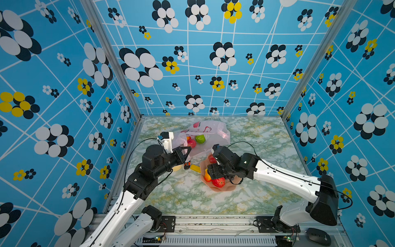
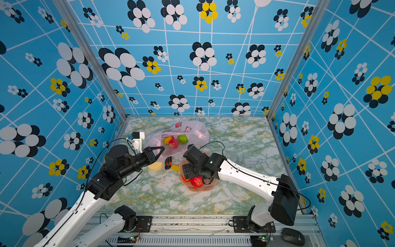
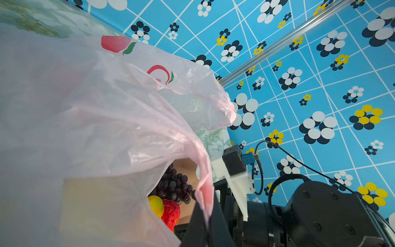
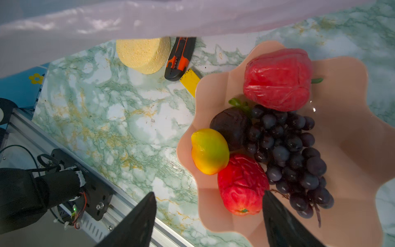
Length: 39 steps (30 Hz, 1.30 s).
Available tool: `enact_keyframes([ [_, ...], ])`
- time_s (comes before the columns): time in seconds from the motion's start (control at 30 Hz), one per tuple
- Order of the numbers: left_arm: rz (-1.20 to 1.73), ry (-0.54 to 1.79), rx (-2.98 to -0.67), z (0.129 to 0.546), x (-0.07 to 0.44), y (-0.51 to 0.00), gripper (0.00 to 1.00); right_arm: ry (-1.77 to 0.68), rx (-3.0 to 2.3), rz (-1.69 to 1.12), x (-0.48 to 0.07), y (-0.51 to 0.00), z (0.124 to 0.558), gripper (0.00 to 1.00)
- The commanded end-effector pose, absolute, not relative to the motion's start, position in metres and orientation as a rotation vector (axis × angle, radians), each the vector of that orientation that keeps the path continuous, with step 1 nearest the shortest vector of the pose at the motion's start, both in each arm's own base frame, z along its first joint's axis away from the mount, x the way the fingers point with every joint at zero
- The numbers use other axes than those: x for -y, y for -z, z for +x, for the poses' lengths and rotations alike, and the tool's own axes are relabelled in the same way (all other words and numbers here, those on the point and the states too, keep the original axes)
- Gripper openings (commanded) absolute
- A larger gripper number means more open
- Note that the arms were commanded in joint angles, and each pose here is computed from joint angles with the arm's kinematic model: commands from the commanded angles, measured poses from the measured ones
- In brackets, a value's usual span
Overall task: Place the fruits into the plastic bag
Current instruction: 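Lower the right gripper into the bowl toward the grapes and pepper, then close the right gripper on the yellow-red peach in the bowl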
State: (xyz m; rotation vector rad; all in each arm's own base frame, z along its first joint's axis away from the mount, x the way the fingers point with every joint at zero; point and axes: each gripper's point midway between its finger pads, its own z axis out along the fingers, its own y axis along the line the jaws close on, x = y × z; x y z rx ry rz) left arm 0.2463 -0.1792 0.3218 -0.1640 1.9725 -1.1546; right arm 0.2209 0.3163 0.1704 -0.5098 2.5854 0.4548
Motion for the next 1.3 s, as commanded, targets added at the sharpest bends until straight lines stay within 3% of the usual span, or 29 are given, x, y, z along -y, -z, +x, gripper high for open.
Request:
enact_keyframes([
  [0.0,-0.149,1.179,-1.948,0.244,0.181,-0.33,0.0,-0.412,-2.577,-0.545,-0.325,-0.167,0.228,0.79],
  [0.73,-0.151,1.143,-1.96,0.243,0.176,-0.327,0.0,-0.326,-2.702,-0.65,-0.343,-0.106,0.229,0.75],
  [1.27,-0.156,1.138,-1.967,0.242,0.175,-0.324,0.0,-0.33,-2.698,-0.65,-0.343,-0.106,0.23,0.52],
])
